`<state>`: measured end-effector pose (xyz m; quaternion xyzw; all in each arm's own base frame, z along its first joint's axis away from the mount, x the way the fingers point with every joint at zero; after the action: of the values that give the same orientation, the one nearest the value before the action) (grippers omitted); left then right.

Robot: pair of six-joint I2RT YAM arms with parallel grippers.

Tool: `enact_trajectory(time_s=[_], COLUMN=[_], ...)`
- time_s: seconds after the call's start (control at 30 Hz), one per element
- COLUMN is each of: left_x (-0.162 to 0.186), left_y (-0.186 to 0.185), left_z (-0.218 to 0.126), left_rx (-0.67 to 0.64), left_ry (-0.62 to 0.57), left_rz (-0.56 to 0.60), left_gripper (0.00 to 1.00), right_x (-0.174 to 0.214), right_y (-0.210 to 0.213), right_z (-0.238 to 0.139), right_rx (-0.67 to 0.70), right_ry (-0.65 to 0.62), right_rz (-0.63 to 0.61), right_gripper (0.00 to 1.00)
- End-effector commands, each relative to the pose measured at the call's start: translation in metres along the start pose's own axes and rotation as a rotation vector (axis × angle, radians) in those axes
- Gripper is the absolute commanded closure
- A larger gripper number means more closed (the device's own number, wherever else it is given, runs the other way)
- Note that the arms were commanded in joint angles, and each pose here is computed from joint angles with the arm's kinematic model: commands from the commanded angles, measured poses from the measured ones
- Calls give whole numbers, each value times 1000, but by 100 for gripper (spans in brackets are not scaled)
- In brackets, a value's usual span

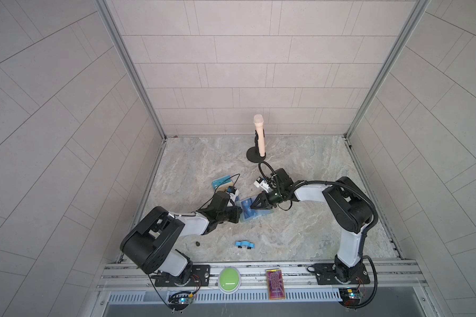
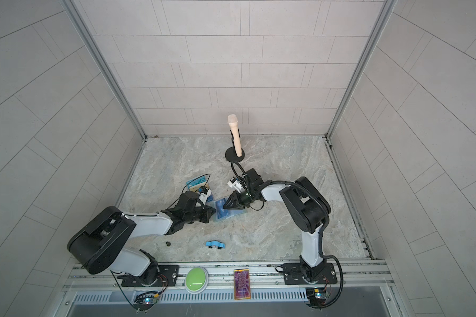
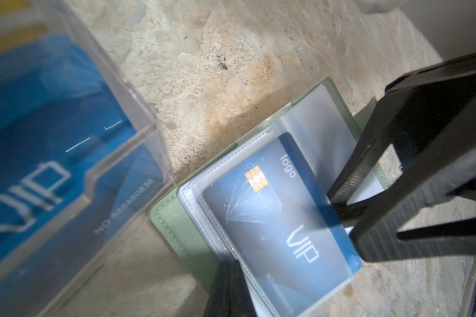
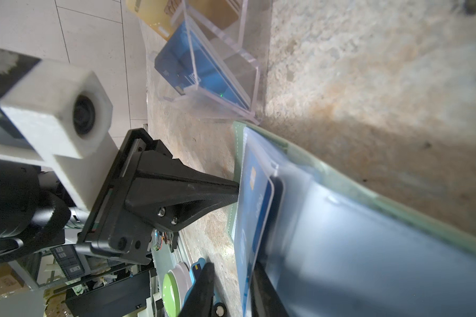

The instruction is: Take the credit cards out of the card holder

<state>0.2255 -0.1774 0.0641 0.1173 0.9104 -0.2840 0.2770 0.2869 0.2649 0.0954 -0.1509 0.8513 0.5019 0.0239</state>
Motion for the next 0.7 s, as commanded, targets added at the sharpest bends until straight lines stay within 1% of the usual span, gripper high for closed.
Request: enact_trajectory(time_s=[0.0, 0.4, 0.67], left_x=[28, 27, 27], left_y=[13, 13, 13], left_z=[4, 4, 4], left_rx=[-76, -77, -77], left_ry=[136, 134, 135], left_rz=[-11, -11, -10], left_gripper=[100, 100, 100], right_x=[-3, -3, -6], right_y=[8, 3, 0], right_z=[1, 21, 24], right_rx=[-46, -21, -36], right_ry=[-7, 32, 16], right_rz=[-29, -16, -9], right_gripper=[74, 74, 67])
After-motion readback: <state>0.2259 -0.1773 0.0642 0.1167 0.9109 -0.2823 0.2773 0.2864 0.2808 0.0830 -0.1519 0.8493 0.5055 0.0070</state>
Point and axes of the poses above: each gripper's point midway between its finger pads, its own z axis out along the fingers, its own y axis along the line the jaws close on, x = y × z, the point moved 7 cm from there along -z, back along the fingers, and after that the axes turned 2 degrees about -z, right-handed, at the moved point
